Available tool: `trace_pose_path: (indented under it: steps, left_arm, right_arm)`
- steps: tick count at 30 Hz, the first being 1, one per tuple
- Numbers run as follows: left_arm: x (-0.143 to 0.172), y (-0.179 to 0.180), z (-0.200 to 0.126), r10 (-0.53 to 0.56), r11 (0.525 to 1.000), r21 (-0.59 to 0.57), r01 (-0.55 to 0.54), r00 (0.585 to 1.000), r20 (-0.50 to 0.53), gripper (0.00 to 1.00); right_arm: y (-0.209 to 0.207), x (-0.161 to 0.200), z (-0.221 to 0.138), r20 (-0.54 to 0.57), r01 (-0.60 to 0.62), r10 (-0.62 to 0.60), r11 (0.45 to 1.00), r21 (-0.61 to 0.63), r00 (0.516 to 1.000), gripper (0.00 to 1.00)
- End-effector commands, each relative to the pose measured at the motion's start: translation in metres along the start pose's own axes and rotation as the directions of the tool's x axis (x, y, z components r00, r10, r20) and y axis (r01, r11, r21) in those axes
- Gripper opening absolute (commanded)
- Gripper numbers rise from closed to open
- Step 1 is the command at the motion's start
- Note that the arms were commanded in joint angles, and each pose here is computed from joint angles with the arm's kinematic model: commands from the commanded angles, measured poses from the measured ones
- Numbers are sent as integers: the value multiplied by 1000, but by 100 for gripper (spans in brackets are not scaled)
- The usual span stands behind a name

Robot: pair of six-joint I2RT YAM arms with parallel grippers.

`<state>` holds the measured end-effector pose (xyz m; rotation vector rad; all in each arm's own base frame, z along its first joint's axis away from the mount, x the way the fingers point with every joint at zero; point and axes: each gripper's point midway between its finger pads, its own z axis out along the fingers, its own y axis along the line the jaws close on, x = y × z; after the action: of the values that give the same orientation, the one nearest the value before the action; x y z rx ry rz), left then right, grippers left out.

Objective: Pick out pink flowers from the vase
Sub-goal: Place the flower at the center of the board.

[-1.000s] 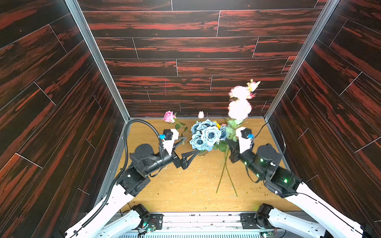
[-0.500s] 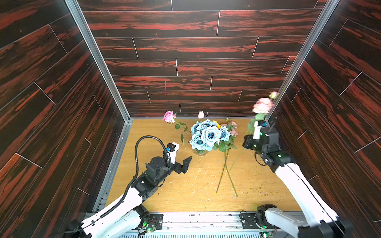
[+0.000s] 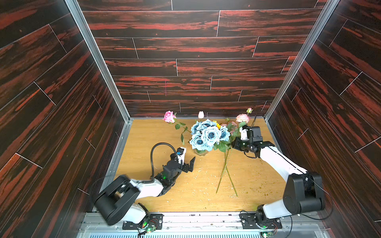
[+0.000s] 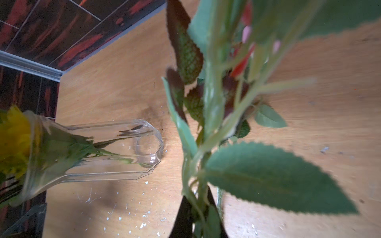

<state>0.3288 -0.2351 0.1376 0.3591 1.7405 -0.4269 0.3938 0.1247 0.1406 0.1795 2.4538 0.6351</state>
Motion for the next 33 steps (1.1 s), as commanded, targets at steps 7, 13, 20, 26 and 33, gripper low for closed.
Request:
trace_pose_path:
  steps: [7,13,20,26,33]
  left_arm:
    - [-32,-16,44,-56,998,18,54,976,211,100]
    - [-33,-20,67,-47,999,2,48,970,237,100]
    - [-37,-17,88,-23,995,-92,49,964,266,100]
    - [-36,-16,107,-34,987,-142,77,958,285,100]
    - [-33,-9,121,-34,975,-201,97,954,298,97]
  right_arm:
    - [1,-1,25,-59,-20,18,999,-30,998,0]
    - [-9,21,44,-156,-37,33,999,-22,987,0]
    - [-19,42,50,-191,-50,46,999,-16,981,0]
    - [-18,42,45,-188,-40,37,999,-12,982,6]
    - [-14,41,43,-185,-38,32,999,-32,982,22]
